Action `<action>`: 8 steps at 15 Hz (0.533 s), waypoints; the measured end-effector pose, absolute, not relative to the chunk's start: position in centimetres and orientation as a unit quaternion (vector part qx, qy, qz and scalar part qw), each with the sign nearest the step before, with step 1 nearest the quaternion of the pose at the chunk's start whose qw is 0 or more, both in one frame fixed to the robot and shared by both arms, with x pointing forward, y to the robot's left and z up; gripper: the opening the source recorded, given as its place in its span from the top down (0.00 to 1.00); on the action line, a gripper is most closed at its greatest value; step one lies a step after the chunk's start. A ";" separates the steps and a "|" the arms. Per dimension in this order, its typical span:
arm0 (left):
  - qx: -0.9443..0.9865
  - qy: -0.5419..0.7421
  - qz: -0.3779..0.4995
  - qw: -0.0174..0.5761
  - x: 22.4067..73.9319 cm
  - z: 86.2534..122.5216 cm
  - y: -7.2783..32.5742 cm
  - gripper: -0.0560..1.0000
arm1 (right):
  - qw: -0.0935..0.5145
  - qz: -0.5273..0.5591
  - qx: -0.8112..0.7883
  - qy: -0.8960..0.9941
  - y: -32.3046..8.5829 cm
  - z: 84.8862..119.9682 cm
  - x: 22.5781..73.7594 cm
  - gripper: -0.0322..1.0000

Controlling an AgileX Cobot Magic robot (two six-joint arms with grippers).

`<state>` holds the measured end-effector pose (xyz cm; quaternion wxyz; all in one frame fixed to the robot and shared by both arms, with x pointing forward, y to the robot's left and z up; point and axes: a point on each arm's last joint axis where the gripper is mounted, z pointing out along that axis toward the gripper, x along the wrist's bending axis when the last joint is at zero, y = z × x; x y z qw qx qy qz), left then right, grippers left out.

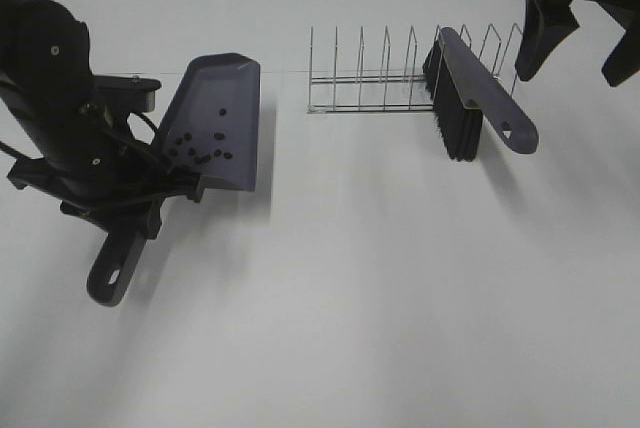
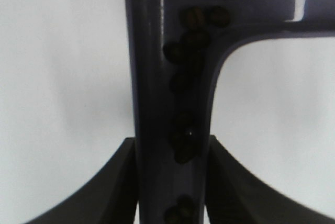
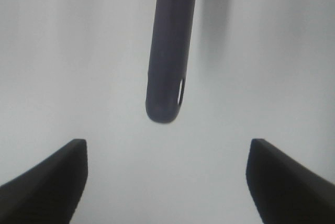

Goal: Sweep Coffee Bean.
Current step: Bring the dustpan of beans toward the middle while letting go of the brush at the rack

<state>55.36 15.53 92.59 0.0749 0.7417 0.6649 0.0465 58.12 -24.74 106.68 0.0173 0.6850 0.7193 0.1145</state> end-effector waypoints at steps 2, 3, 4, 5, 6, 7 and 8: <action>0.743 0.662 0.050 0.089 56.4 93.5 15.0 0.62 | 0.017 0.114 0.684 0.720 -25.0 107.1 56.3 0.26; 0.744 0.661 0.047 0.087 56.5 93.5 14.9 0.62 | 0.020 0.117 0.682 0.721 -25.1 107.4 55.0 0.26; 0.747 0.659 0.037 0.079 56.8 93.1 14.6 0.62 | 0.024 0.125 0.682 0.720 -25.2 107.8 53.9 0.26; 0.750 0.657 0.025 0.070 56.9 92.5 14.4 0.62 | 0.031 0.135 0.681 0.719 -25.3 108.1 53.0 0.26; 0.750 0.658 0.009 0.064 57.0 92.0 14.1 0.62 | 0.036 0.144 0.680 0.718 -25.4 108.6 51.9 0.26; 0.751 0.657 -0.001 0.065 57.3 91.6 13.8 0.62 | 0.038 0.151 0.679 0.717 -25.4 108.9 51.0 0.26; 0.750 0.658 -0.009 0.067 57.5 91.3 13.5 0.62 | 0.037 0.156 0.678 0.717 -25.5 108.8 50.2 0.26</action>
